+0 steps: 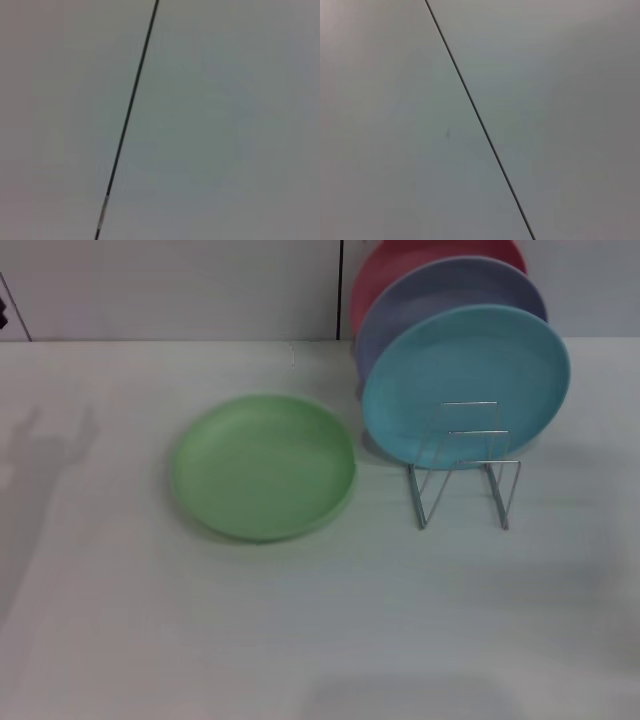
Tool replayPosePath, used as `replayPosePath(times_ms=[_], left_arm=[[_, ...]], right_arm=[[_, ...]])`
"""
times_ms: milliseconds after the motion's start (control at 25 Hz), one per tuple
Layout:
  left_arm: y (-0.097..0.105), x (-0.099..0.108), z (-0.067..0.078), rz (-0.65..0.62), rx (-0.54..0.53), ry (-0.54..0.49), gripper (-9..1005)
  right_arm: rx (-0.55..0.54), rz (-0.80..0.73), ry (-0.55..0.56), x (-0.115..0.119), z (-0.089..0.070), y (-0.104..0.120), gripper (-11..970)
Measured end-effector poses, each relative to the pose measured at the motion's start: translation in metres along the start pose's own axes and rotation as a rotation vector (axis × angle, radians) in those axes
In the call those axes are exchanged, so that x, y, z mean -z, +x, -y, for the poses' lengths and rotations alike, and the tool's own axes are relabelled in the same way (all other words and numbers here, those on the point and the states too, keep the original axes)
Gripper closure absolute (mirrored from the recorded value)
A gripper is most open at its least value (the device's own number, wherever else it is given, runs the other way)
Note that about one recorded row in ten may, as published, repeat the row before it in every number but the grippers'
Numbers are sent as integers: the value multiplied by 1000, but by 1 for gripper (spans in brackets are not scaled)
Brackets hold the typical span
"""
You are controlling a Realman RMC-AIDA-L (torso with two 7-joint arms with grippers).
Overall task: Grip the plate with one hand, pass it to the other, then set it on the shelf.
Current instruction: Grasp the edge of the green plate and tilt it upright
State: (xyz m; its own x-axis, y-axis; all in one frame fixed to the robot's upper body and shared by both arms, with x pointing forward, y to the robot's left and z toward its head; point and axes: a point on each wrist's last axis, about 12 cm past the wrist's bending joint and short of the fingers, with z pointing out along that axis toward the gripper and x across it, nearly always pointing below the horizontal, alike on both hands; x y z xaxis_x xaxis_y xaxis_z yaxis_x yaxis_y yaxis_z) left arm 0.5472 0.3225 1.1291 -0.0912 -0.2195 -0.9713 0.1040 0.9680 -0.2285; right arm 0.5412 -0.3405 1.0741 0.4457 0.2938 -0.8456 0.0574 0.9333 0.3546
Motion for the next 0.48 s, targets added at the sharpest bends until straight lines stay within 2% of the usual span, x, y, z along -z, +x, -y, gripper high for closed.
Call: replayPosePath(times_ms=[40,200,320,360,400,480], left_arm=[[-8,0,7,-27,-1,-3,258],[-18,-2,17,-91,-17,-11,258],[-27,-8,33,-201,-79,-22,258],[-34,-13,43,-263,-125,-32,258],[-34,-13,43,-263,-125,-32,258],[-41,-18,54,-322,-164,-42,258]], right_arm=[[0,0,0,0,0,0,467],[1,-1,1,1,1,0,468],[2,-3,0,1,1,0,468],[2,-3,-3,0,0,0,468],[2,-3,-3,0,0,0,468],[1,-4,-5,-1,-1,0,468]])
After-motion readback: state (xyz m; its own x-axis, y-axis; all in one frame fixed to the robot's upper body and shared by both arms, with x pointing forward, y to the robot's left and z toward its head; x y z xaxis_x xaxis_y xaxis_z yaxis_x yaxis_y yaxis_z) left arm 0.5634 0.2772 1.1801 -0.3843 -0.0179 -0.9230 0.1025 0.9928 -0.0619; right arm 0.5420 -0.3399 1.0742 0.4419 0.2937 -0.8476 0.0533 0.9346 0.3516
